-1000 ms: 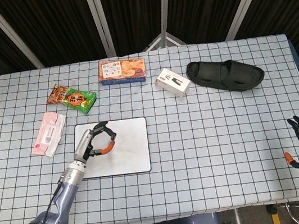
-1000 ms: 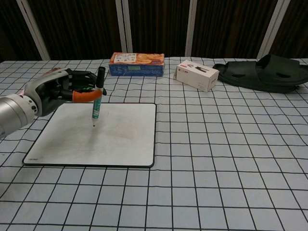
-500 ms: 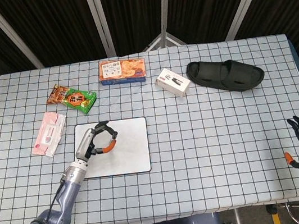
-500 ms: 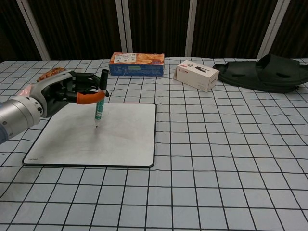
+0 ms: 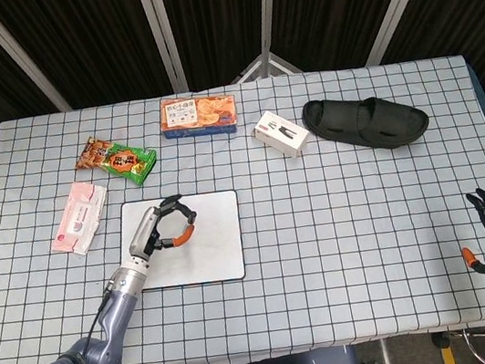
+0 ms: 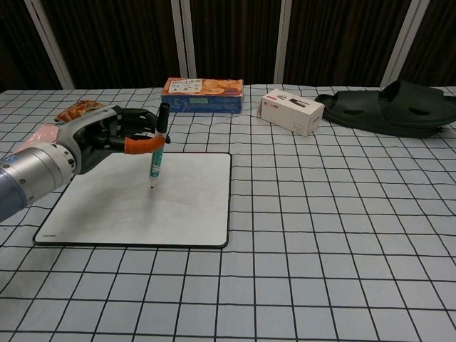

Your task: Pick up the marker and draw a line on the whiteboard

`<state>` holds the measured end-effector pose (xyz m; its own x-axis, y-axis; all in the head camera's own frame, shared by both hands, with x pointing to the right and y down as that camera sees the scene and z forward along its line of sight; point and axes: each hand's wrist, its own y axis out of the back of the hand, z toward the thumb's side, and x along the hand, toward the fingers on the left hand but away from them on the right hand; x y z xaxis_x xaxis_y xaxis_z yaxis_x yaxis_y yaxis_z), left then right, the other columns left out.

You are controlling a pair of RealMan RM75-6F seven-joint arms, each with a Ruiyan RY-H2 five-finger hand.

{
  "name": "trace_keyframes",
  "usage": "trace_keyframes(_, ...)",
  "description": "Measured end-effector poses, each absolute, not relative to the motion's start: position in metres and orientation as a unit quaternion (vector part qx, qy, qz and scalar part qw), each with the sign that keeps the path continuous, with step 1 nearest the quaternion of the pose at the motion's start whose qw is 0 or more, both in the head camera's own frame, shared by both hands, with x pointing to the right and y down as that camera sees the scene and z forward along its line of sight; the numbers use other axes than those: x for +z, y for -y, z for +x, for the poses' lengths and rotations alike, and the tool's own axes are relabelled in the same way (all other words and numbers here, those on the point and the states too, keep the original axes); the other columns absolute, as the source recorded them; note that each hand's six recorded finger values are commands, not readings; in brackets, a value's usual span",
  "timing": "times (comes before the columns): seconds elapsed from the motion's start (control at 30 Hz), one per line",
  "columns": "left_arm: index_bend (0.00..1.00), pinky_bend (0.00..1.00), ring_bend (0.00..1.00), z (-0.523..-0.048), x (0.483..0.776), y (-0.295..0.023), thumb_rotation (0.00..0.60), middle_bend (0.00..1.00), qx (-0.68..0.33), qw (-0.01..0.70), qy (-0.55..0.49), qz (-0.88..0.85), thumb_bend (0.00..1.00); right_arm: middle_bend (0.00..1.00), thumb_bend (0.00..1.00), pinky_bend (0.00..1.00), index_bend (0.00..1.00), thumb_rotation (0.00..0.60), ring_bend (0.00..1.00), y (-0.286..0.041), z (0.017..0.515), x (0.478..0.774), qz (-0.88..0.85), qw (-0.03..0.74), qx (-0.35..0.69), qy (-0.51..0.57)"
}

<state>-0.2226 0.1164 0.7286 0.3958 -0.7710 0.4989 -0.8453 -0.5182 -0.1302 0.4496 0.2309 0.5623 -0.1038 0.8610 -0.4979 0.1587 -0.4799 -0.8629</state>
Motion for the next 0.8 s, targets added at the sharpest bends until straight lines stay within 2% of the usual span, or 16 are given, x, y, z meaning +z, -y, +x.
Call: trace_keyframes(0.8, 0.78, 0.12, 0.12, -0.241, 0.735, -0.114, 0.600, 0.44, 0.287, 0.044, 0.489, 0.823, 0.50, 0.00, 0.34, 0.00, 0.00, 0.600, 0.00, -0.231, 0.449, 0.562, -0.605, 0.286, 0.612, 0.422)
